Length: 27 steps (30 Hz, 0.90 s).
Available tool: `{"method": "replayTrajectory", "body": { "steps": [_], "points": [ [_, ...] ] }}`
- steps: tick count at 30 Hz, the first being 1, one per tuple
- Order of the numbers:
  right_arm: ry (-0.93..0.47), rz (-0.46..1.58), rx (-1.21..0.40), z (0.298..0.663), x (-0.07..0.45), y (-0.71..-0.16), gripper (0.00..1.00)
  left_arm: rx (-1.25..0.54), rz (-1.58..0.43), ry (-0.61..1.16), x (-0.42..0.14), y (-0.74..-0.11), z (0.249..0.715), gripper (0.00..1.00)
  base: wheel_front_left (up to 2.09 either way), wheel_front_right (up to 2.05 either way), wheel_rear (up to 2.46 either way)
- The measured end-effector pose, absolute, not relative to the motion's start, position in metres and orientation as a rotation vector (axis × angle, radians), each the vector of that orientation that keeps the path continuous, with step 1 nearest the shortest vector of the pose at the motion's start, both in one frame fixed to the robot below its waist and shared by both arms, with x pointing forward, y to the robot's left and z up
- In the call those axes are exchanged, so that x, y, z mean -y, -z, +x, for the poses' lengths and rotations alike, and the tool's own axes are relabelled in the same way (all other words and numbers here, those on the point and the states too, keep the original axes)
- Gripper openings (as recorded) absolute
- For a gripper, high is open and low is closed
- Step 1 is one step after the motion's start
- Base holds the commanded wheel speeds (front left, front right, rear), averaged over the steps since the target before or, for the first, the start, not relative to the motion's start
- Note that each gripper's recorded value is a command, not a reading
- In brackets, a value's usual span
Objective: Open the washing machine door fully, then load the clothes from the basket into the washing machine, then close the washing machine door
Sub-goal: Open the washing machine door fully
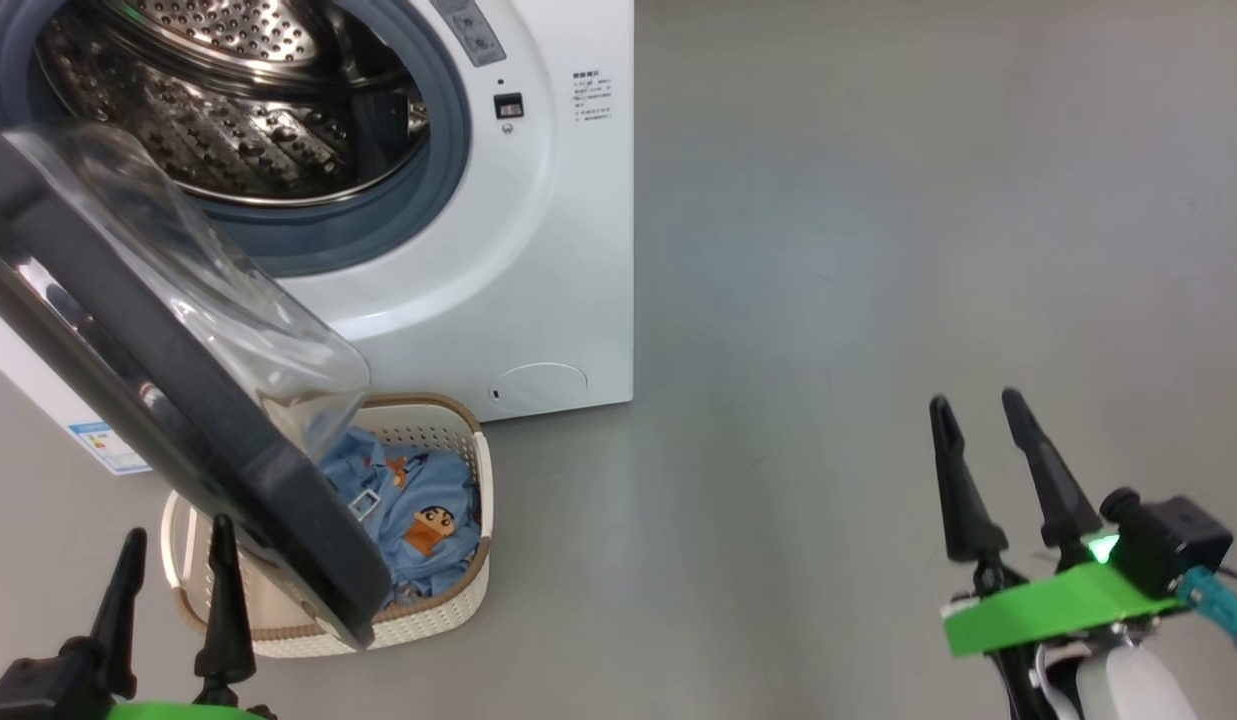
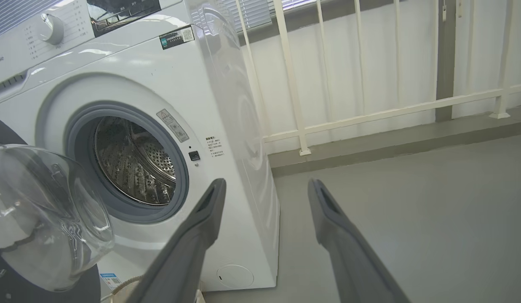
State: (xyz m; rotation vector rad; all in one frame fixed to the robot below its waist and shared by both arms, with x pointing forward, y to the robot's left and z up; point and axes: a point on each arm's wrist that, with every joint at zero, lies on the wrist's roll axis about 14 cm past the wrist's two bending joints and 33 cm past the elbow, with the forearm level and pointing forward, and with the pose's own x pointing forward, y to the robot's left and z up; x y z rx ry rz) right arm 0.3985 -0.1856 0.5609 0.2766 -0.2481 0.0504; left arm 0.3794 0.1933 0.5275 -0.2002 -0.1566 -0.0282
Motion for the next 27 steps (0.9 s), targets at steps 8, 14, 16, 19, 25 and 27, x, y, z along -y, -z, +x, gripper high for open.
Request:
{"method": "replayTrajectory", "body": {
  "steps": [8, 14, 16, 19, 25, 27],
  "points": [
    [-0.042, 0.13, 0.201, 0.382, 0.188, -0.545, 1.0, 0.141, -0.182, 0.038, -0.189, -0.523, 0.374, 1.0, 0.0, 0.0, 0.0],
    [-0.048, 0.067, 0.173, 0.376, 0.186, -0.537, 1.0, 0.132, -0.179, 0.046, -0.185, -0.52, 0.37, 1.0, 0.0, 0.0, 0.0],
    [-0.043, 0.056, 0.167, 0.376, 0.188, -0.535, 1.0, 0.132, -0.171, 0.049, -0.185, -0.521, 0.369, 1.0, 0.0, 0.0, 0.0],
    [-0.038, 0.041, 0.162, 0.376, 0.19, -0.533, 1.0, 0.133, -0.168, 0.047, -0.185, -0.521, 0.367, 1.0, 0.0, 0.0, 0.0],
    [-0.044, 0.018, 0.149, 0.378, 0.188, -0.53, 1.0, 0.119, -0.167, 0.039, -0.187, -0.517, 0.36, 1.0, 0.0, 0.0, 0.0],
    [-0.042, 0.019, 0.147, 0.379, 0.189, -0.529, 1.0, 0.115, -0.163, 0.041, -0.187, -0.516, 0.36, 1.0, 0.0, 0.0, 0.0]
  ]
}}
